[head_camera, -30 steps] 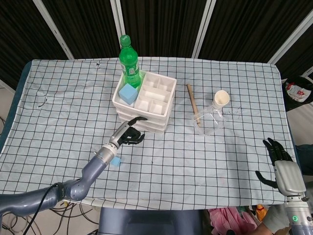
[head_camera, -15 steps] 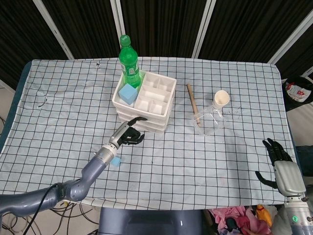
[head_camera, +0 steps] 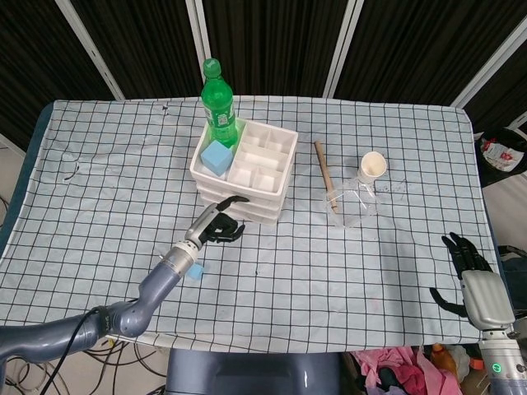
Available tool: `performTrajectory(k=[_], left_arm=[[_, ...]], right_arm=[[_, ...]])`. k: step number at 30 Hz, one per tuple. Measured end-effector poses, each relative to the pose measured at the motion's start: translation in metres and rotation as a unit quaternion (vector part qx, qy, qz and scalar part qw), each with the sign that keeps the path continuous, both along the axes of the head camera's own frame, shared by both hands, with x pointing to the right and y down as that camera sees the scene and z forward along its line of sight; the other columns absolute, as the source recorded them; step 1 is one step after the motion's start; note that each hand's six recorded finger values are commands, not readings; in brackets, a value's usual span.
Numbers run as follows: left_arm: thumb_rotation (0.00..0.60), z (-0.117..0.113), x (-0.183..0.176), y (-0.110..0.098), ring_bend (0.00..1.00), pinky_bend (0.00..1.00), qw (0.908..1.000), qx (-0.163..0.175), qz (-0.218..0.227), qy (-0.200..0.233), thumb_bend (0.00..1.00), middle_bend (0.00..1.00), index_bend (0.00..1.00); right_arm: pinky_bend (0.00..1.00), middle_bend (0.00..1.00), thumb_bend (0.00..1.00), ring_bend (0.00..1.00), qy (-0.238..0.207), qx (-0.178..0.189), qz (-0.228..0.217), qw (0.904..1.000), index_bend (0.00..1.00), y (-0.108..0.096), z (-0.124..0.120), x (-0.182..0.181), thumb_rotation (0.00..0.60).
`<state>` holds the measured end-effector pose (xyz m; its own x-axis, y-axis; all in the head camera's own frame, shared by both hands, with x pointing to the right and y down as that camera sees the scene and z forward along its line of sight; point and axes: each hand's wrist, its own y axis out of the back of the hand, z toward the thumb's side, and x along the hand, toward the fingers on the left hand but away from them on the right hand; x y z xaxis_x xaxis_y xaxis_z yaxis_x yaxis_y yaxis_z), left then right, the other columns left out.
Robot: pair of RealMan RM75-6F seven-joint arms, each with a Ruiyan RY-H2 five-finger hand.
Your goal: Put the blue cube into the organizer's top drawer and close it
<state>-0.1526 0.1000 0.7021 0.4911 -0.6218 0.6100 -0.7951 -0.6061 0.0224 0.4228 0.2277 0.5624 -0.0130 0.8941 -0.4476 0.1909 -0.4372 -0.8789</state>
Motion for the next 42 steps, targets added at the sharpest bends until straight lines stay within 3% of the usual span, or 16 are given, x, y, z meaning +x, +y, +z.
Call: performTrajectory(k=[42], left_arm=[[0.600, -0.011, -0.018, 0.020, 0.89, 0.86, 0.9999, -0.011, 0.007, 0.007, 0.46, 0.96, 0.24]], right_arm=[[0.18, 0.00, 0.24, 0.00, 0.000, 0.003, -0.001, 1.0000, 0.03, 0.000, -0.001, -0.001, 0.600]])
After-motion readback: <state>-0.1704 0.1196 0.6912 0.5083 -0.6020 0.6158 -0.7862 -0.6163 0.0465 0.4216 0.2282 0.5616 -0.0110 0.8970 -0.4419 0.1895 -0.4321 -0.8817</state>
